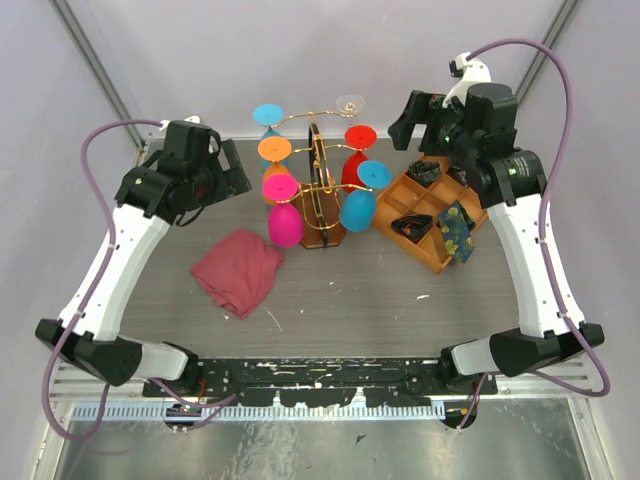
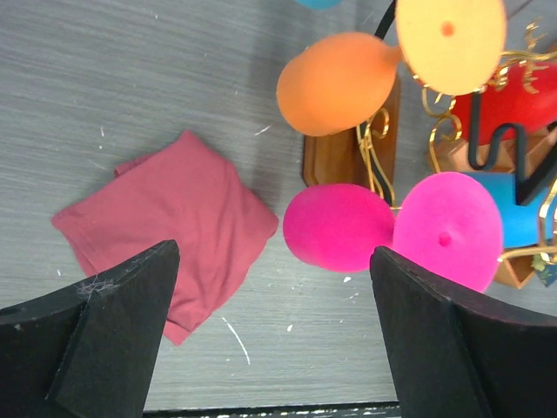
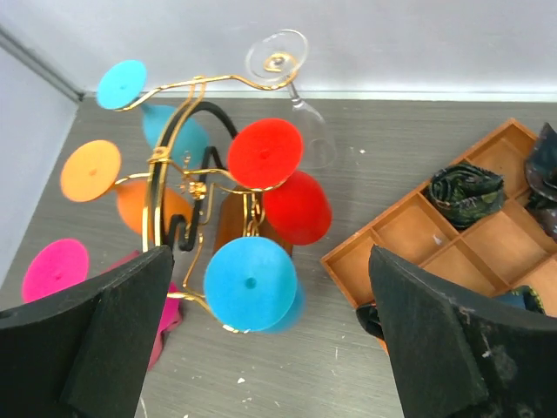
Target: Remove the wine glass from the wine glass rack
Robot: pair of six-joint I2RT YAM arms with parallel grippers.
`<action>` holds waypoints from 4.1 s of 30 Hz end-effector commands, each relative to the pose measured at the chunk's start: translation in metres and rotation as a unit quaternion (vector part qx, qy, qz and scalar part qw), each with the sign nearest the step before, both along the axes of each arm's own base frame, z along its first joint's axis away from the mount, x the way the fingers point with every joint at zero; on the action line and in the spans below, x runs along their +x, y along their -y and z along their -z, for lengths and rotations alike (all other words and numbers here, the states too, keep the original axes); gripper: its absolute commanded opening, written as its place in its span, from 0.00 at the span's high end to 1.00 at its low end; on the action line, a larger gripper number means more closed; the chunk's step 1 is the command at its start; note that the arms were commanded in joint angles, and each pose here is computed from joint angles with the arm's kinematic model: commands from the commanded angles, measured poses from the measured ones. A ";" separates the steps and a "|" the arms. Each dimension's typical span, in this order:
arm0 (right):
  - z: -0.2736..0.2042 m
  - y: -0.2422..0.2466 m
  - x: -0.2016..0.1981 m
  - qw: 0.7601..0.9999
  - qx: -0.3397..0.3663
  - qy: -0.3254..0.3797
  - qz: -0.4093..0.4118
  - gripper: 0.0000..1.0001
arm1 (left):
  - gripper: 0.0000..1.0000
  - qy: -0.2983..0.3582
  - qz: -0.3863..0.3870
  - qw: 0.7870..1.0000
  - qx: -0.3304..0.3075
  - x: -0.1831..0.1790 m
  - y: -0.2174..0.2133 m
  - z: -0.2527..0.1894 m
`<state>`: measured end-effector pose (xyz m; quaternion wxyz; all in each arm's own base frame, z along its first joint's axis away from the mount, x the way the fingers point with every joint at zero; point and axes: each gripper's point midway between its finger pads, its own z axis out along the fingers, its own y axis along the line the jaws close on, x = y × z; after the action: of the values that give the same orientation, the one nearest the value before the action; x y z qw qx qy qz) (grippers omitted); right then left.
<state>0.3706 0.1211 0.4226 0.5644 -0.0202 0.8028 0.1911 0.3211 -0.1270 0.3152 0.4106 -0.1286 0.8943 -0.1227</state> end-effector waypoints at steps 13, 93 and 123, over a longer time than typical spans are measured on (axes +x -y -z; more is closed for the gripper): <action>0.073 -0.016 0.027 0.995 0.033 -0.090 -0.020 0.04 | 0.02 -0.051 -0.003 0.998 0.026 -0.004 -0.004 0.034; 0.103 -0.032 -0.002 0.914 0.329 -0.133 -0.197 0.99 | 0.02 -0.077 0.003 0.996 0.047 -0.033 -0.019 0.056; 0.077 -0.015 -0.034 0.914 0.333 -0.134 -0.191 0.99 | 0.02 -0.088 0.004 0.995 0.046 -0.035 -0.019 0.066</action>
<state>0.3513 0.1231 0.3216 0.3653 0.0917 0.7523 0.5405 0.2901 -0.1088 0.2518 0.3383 -0.1193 0.9310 -0.0671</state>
